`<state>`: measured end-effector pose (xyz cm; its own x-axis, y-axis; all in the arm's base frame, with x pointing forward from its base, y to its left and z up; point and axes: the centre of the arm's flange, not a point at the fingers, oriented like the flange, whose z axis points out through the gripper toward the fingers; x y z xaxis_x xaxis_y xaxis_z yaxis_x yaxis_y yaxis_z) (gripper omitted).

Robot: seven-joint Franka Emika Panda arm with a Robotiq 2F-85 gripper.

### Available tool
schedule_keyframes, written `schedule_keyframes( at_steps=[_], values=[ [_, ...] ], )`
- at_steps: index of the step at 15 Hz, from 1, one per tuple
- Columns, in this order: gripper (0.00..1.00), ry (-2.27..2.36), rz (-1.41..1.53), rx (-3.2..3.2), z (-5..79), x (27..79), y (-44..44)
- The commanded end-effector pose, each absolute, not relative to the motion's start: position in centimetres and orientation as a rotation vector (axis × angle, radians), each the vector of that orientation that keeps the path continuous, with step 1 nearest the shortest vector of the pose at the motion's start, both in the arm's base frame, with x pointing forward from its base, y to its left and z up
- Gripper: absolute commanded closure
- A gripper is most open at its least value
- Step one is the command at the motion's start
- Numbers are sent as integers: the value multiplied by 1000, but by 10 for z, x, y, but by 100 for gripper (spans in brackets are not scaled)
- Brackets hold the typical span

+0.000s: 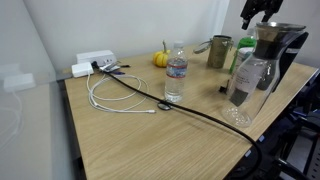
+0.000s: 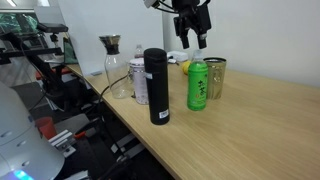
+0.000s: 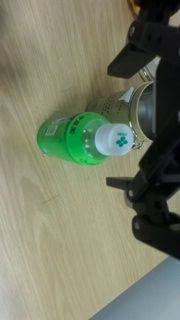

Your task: Move the green bottle next to the water bottle

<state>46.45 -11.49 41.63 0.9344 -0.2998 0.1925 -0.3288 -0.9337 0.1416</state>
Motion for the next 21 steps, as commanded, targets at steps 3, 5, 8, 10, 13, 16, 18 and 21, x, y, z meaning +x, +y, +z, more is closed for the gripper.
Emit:
schedule_keyframes(
  at_steps=[3, 5, 8, 10, 13, 16, 18, 21],
  values=[
    [0, -550, 301, 2916, 396, 477, -124],
    [0, -582, 307, 2921, 391, 480, -128],
    [0, -600, 292, 2932, 385, 480, -130],
    [17, -613, 308, 2937, 384, 481, -131],
    [40, -632, 355, 2940, 385, 482, -130],
    [62, -639, 387, 2937, 387, 484, -131],
    [76, -643, 392, 2928, 388, 483, -133],
    [96, -656, 394, 2920, 388, 482, -135]
  ],
)
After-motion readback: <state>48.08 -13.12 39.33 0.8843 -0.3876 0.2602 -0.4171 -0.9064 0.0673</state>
